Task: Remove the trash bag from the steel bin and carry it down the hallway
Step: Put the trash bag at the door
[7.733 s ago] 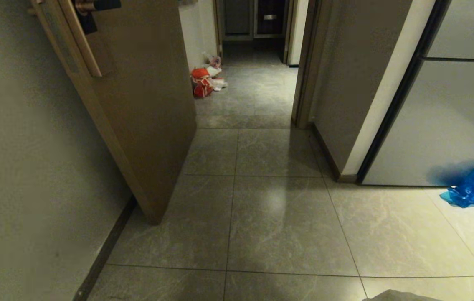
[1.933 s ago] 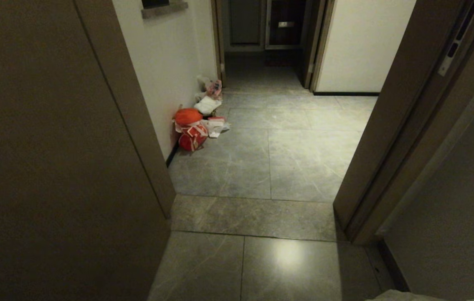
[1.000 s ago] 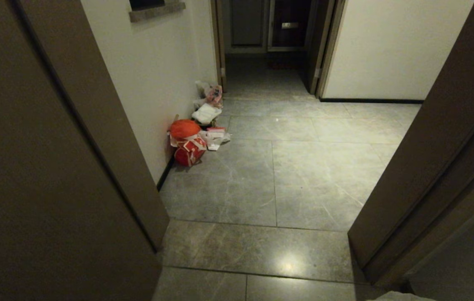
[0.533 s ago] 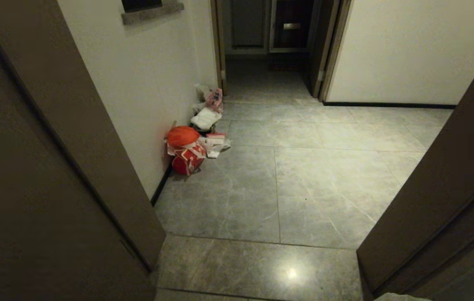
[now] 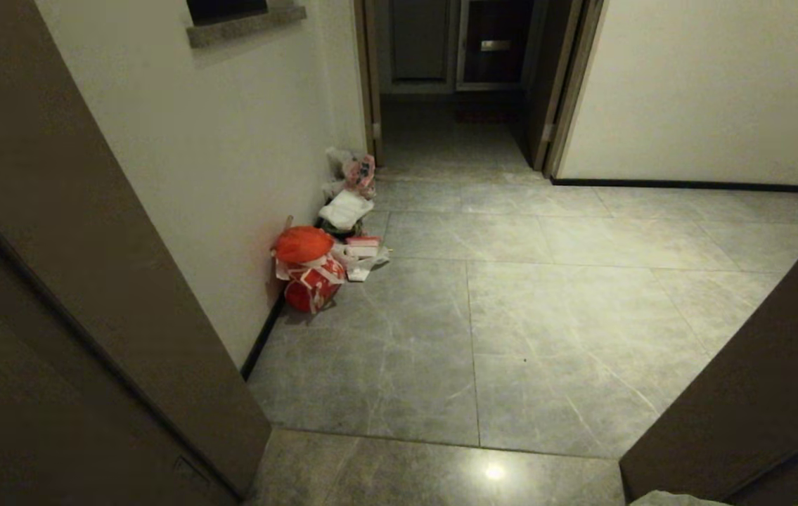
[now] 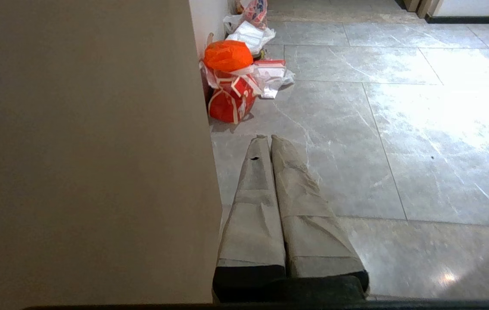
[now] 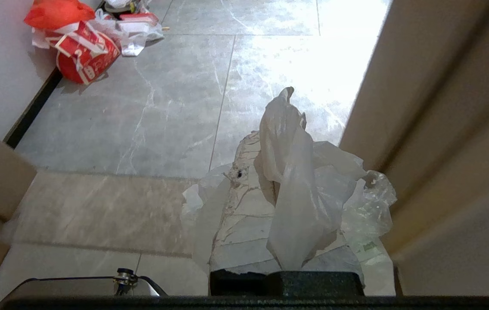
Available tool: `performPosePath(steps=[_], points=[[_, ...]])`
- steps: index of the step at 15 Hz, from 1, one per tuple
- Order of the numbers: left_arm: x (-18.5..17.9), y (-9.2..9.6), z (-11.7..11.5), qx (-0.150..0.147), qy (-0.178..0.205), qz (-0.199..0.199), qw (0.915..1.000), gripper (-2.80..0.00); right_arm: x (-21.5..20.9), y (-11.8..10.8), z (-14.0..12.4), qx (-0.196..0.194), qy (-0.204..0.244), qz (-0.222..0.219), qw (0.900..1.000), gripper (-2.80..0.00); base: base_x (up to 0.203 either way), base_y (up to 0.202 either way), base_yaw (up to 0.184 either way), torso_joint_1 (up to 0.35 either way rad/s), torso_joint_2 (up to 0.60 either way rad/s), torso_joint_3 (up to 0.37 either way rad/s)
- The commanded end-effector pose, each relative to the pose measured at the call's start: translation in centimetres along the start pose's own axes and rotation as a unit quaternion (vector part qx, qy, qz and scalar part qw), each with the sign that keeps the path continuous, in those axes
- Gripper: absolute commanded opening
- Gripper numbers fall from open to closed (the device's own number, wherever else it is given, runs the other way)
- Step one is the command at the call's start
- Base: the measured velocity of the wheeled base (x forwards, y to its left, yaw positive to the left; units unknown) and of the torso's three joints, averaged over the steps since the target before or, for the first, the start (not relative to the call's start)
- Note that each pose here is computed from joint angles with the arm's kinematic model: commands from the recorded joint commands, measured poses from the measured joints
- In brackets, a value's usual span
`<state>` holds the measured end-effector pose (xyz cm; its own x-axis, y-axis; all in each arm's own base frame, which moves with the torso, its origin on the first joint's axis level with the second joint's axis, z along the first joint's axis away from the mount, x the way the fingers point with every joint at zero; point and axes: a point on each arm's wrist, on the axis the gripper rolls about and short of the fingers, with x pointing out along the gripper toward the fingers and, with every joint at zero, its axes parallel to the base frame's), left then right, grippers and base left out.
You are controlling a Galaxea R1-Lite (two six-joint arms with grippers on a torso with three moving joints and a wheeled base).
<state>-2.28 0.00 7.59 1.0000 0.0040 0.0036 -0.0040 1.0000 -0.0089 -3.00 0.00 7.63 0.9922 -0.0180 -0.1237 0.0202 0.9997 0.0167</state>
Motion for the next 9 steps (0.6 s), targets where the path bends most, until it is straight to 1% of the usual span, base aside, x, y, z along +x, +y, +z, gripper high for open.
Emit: performPosePath(steps=[1,6,9], points=[[0.01,0.0,0.01,0.0,0.0,0.0,1.0,-2.8,0.01,0.0,-0.01,0.0,0.001,0.0,1.0,-2.8,0.193,0.0,0.007,0.002,0.0,0.006],[0.01,0.0,-0.01,0.0,0.001,0.0,1.0,-2.8,0.01,0.0,-0.01,-0.001,0.001,-0.001,1.0,-2.8,0.189,-0.001,0.003,0.003,0.0,0.004],[0.01,0.0,0.01,0.0,0.0,0.0,1.0,-2.8,0.01,0.0,-0.01,-0.001,0.001,-0.001,1.0,-2.8,0.018,-0.007,0.013,0.002,0.0,0.005]])
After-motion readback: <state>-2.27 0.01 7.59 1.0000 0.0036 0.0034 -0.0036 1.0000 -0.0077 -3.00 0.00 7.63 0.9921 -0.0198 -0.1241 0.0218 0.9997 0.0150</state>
